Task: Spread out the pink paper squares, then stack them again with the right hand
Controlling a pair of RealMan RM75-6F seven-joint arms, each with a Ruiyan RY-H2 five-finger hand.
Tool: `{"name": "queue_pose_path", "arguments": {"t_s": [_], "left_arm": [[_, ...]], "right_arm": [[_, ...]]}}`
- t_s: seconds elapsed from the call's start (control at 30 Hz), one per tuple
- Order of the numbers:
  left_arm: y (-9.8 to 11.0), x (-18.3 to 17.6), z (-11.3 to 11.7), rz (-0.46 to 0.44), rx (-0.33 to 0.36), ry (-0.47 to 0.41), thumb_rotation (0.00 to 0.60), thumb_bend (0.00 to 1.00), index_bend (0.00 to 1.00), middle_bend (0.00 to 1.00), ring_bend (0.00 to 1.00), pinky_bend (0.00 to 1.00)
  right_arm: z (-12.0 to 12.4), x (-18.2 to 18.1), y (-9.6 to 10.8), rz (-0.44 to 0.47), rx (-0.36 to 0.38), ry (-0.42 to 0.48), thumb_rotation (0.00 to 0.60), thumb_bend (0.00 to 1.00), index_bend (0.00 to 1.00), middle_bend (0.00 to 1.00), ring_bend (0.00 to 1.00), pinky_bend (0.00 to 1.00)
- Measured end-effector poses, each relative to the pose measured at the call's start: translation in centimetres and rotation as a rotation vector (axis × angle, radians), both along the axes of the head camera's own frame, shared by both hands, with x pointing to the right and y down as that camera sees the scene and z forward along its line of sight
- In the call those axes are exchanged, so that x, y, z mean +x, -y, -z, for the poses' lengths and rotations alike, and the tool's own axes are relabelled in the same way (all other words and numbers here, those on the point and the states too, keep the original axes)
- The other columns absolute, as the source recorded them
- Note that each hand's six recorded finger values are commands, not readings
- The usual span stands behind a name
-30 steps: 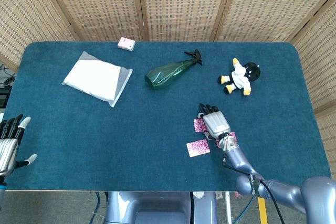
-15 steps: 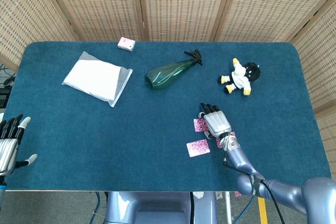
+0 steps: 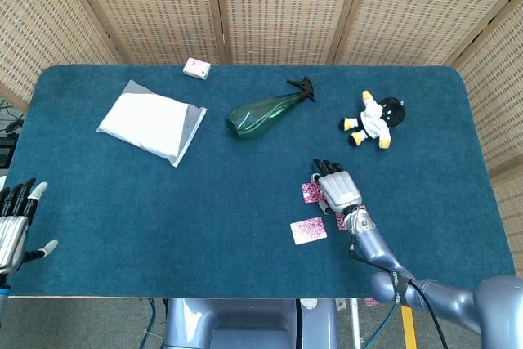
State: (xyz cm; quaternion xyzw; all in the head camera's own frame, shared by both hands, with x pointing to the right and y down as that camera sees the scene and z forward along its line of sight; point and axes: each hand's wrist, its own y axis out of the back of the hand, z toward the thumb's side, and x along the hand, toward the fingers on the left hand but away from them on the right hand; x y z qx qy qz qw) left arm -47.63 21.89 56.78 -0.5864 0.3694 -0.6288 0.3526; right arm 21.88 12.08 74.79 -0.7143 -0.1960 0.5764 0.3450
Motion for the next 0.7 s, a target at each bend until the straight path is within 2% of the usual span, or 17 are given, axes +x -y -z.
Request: {"name": "queue_pose_path", "arguments": {"t_s": [0.4,0.7], "left_arm": [[0.0,0.0,0.0,0.000,-0.001,0.003,0.600,0.15,0.00,0.00,0.00,0.00],[0.0,0.0,0.0,-0.001,-0.003,0.003,0.600,0.15,0.00,0.00,0.00,0.00]], "right_arm": [[0.4,-0.2,-0.2,0.011,0.008,0.011,0.600,0.44,0.60,0.04,0.00,0.11],[1.6,-0.6,-0.7,0.037,0.029,0.042,0.600,0.44,0.60,0.04,0.00,0.11]]}}
